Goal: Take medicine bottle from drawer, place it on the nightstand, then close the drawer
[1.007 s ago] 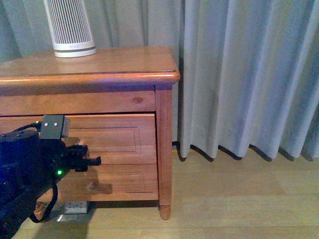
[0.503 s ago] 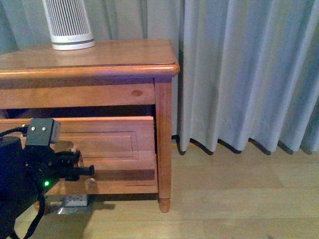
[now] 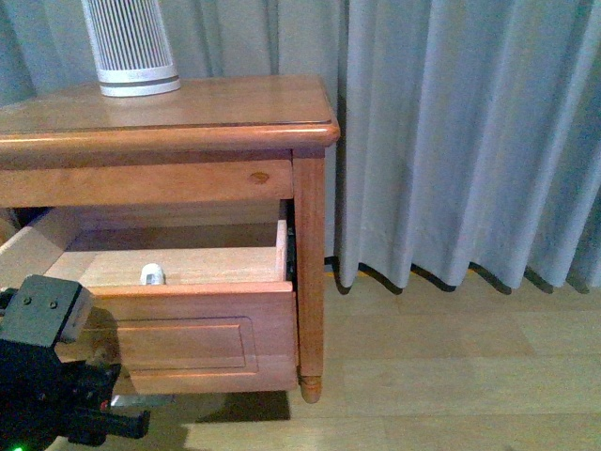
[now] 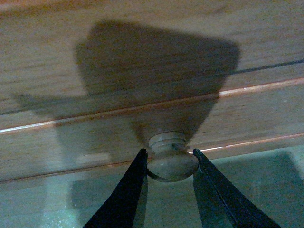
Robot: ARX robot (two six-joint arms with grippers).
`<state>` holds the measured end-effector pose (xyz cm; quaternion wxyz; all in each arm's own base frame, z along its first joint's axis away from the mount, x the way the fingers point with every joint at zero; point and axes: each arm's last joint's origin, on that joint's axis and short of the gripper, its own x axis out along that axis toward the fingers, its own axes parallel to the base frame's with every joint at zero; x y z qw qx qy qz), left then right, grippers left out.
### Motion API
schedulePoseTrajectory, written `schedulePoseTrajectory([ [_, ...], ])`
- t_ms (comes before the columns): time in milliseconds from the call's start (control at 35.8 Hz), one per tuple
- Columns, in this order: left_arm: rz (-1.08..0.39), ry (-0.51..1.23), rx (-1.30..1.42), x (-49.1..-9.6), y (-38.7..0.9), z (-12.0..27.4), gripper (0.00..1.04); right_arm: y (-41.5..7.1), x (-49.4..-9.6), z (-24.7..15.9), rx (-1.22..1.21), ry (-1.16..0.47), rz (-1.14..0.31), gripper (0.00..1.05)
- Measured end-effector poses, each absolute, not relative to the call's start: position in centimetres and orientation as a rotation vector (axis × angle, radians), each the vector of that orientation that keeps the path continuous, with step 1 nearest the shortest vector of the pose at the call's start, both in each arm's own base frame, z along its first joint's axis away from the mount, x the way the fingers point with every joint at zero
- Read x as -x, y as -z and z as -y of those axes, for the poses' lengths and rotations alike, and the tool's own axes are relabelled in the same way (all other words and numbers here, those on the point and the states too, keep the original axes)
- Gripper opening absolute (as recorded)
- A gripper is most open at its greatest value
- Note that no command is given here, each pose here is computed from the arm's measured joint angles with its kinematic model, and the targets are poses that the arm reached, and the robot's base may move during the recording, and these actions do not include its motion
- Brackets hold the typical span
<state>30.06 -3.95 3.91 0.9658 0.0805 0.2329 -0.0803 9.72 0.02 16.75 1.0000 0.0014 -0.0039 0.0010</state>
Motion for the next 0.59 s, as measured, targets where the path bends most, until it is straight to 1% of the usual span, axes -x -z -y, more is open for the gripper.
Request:
schedulePoseTrajectory([
  [308,-0.578,0.168,-0.21,-27.9,-4.8,3.8,0.24,-16.7,-9.7,0.0,-0.003,-0.002,0.008,0.98],
  [336,-0.585,0.17,-0.21,-27.8,-4.8,3.8,0.26,-16.7,-9.7,0.0,-0.003,-0.002,0.008,0.98],
  [391,-0.604,0.179,-0.221,-27.7,-4.8,3.8,0.34,-16.7,-9.7,0.0,-0.003,-0.002,0.008,0.98],
  [503,-0.708,0.233,-0.225,-26.1,-3.8,3.8,0.54,-16.8,-9.7,0.0,-0.003,-0.002,0.008,0.98],
  [587,-0.708,0.226,-0.228,-25.9,-4.2,3.8,0.66,-16.7,-9.7,0.0,-0.003,-0.002,0.008,0.98],
])
